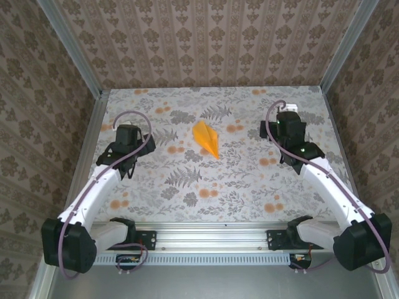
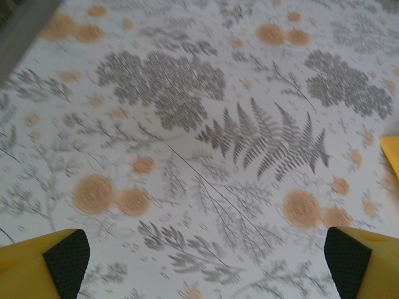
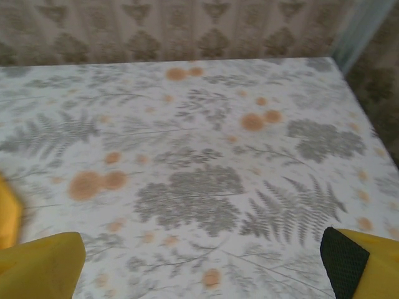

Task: Fold a paper plane with a square sheet of paper (pick it up from the middle)
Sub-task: Reset both arms

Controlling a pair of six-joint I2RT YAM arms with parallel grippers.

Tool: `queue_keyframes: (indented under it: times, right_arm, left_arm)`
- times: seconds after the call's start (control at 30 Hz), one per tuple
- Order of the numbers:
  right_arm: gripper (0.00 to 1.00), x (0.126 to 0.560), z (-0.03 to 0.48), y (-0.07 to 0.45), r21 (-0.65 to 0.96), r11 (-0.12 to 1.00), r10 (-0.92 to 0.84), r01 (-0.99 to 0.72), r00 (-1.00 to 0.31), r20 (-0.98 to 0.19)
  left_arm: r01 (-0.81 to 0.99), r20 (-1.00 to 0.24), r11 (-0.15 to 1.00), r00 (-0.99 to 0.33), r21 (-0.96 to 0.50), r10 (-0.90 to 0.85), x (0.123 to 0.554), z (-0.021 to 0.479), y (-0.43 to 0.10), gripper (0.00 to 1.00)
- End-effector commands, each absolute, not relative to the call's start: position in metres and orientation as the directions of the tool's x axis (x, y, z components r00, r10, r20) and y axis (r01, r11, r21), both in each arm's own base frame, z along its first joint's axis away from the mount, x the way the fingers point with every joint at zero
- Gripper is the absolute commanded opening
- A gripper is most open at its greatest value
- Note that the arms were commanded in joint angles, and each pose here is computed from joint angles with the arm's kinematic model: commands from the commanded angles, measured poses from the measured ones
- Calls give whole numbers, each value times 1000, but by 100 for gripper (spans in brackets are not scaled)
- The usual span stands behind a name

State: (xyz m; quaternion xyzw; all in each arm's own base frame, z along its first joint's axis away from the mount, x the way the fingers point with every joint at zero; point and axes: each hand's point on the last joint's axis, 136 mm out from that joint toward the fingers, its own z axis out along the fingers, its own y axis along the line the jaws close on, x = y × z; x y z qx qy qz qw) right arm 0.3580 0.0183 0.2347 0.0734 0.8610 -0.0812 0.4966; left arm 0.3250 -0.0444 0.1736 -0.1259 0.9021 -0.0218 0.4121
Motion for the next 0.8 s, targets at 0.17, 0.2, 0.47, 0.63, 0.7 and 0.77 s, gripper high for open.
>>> queue_keyframes:
  times: [0.17,0.2,0.47,0.63,0.7,0.77]
  right_arm:
    - [100,343,186,-48,-84,885,106,458,-376,-921]
    - [100,341,178,-51,-83,881,107,465,-368,-923]
    - [100,342,132,-52,-108,910,53,400,-370,-927]
    - [100,354,130,-44,-84,933,38,350,-328,-944]
    - [100,360,130,-41,-69,943,39,325,-315,-948]
    - [100,367,130,-38,-41,955,51,292,-301,-952]
  left_arm:
    - [-414,-850,910,-484,14,-207,320,171,32,100]
    - [-441,-854,897,-476,26,-210,318,168,39,100]
    - [-403,-888,912,-444,79,-119,322,140,52,100]
    - [-281,-924,958,-379,59,-54,334,130,37,100]
    - [-227,-932,971,-362,70,-17,338,128,31,100]
    - [-181,-943,981,-332,71,7,342,127,27,100]
